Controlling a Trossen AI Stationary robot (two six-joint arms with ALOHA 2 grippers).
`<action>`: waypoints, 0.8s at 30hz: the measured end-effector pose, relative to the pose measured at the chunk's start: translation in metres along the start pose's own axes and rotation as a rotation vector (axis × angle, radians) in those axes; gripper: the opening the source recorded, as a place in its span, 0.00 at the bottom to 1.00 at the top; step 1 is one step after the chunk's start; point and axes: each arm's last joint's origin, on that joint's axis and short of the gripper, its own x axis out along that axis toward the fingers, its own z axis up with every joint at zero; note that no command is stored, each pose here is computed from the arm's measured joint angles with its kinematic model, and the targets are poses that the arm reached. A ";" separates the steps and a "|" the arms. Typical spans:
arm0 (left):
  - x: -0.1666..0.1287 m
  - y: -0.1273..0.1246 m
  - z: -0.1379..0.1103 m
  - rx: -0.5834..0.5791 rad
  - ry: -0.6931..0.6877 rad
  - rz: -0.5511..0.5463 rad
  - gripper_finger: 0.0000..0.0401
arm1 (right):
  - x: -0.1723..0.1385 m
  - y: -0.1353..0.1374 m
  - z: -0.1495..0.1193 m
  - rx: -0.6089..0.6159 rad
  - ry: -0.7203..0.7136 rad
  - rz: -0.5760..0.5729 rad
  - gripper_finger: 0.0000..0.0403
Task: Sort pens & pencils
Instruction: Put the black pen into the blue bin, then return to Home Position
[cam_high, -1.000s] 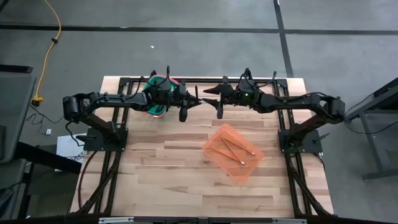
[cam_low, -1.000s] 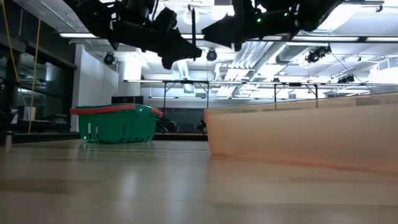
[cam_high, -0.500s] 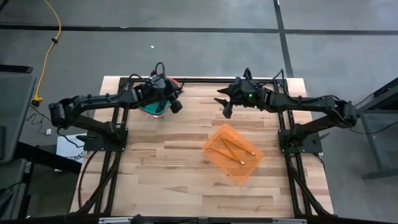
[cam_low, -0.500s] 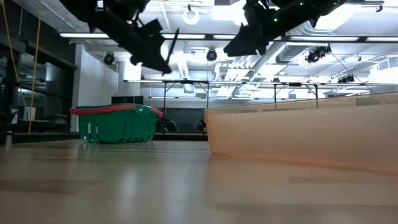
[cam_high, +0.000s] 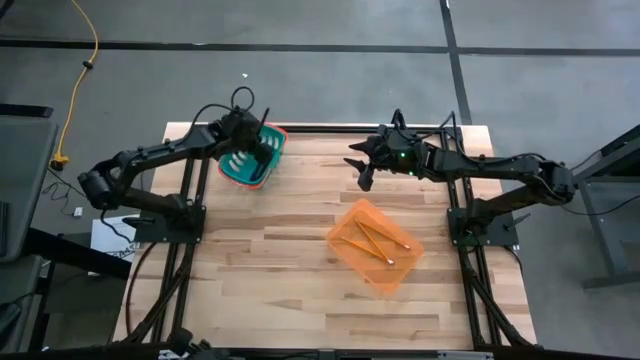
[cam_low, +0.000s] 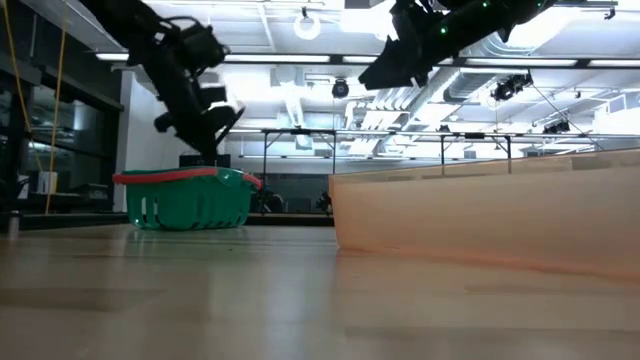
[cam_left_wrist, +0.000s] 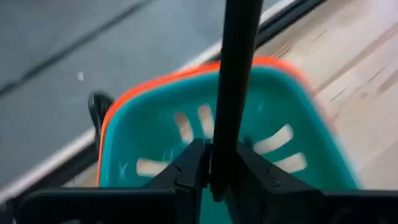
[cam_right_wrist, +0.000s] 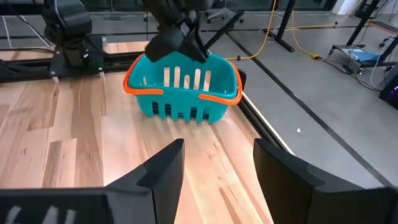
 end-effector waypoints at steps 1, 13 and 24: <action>0.003 0.003 -0.002 -0.018 0.024 -0.004 0.14 | 0.000 0.000 0.000 0.000 -0.001 0.000 0.46; 0.030 0.004 -0.029 -0.075 0.339 -0.041 0.06 | -0.001 0.006 0.001 -0.017 -0.007 0.020 0.46; 0.032 0.005 -0.032 -0.093 0.366 -0.015 0.07 | -0.002 0.019 0.002 -0.078 -0.013 0.064 0.46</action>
